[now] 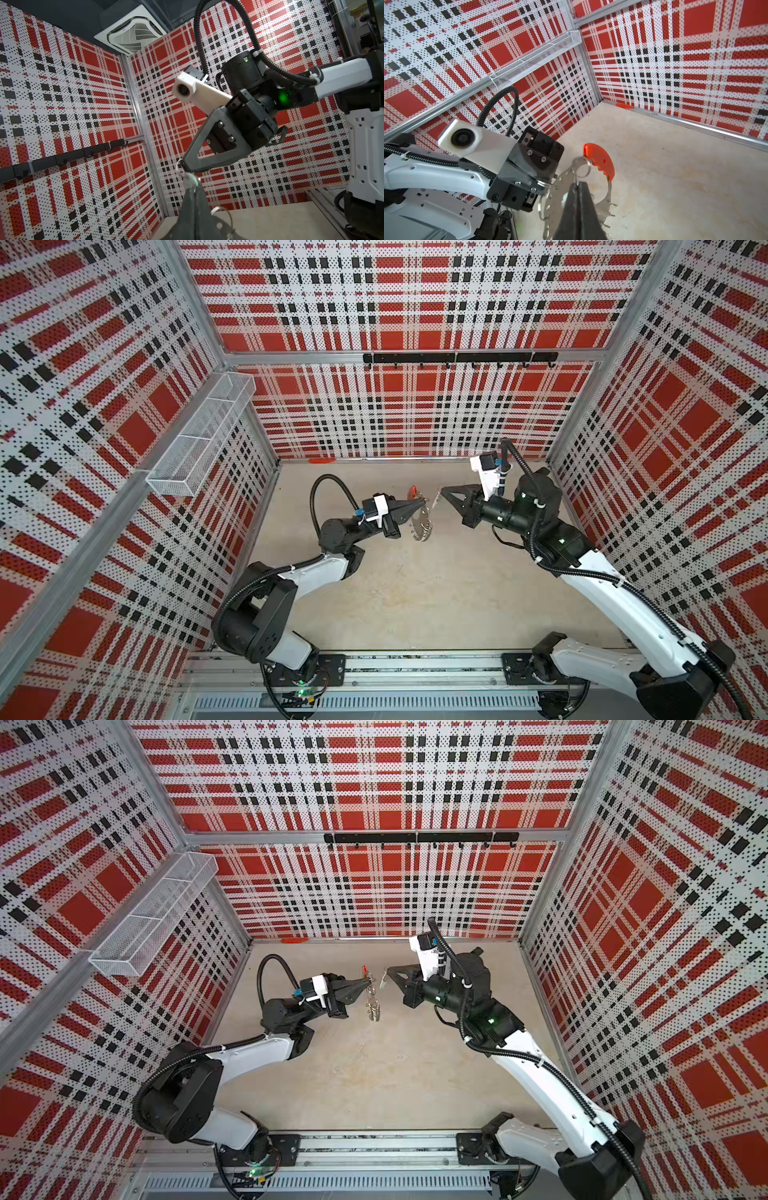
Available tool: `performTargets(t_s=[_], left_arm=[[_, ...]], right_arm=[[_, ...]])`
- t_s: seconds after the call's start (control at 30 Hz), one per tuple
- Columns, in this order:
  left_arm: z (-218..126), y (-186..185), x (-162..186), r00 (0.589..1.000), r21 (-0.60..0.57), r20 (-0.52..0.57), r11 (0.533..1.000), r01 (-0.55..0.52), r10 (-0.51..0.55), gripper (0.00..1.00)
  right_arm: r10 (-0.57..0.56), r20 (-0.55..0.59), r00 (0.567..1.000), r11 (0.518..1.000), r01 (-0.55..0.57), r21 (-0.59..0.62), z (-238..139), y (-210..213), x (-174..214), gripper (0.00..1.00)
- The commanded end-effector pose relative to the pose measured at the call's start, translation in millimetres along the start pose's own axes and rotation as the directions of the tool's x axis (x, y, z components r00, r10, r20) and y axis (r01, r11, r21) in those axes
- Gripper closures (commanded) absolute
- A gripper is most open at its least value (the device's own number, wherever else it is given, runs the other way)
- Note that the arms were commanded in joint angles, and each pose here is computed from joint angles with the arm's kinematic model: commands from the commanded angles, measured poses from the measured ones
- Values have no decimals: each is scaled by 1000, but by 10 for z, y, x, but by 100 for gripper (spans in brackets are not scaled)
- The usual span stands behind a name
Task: Put the keys on the keyring
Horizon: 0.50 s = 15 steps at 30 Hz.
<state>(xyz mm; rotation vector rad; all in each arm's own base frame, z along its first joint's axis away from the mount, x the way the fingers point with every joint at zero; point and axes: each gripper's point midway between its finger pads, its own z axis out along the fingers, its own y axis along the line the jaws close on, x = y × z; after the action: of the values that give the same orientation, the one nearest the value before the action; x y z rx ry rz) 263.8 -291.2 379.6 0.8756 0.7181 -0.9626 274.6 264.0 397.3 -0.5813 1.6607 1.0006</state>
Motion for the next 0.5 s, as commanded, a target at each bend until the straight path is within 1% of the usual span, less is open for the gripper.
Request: performTargets(t_s=[0.0,0.1,0.23,0.47], left_arm=[[91,111,-106,1000,-24,21,1000,14,-13,100],[117,172,-67,999,-45,0,998,44,-44,100],[127,179,-58,999,-45,-8,998,49,-50,100],[115,192,-41,999,-48,-14,998,51,-51,100]], right_arm=[[-72,6,997,996,72,-44,25,132,-22,100],[-87,-17,996,995,86,-46,83,157,18,100],[-96,-23,995,995,95,-44,121,166,26,100],[-113,19,993,993,113,22,42,99,-67,100]])
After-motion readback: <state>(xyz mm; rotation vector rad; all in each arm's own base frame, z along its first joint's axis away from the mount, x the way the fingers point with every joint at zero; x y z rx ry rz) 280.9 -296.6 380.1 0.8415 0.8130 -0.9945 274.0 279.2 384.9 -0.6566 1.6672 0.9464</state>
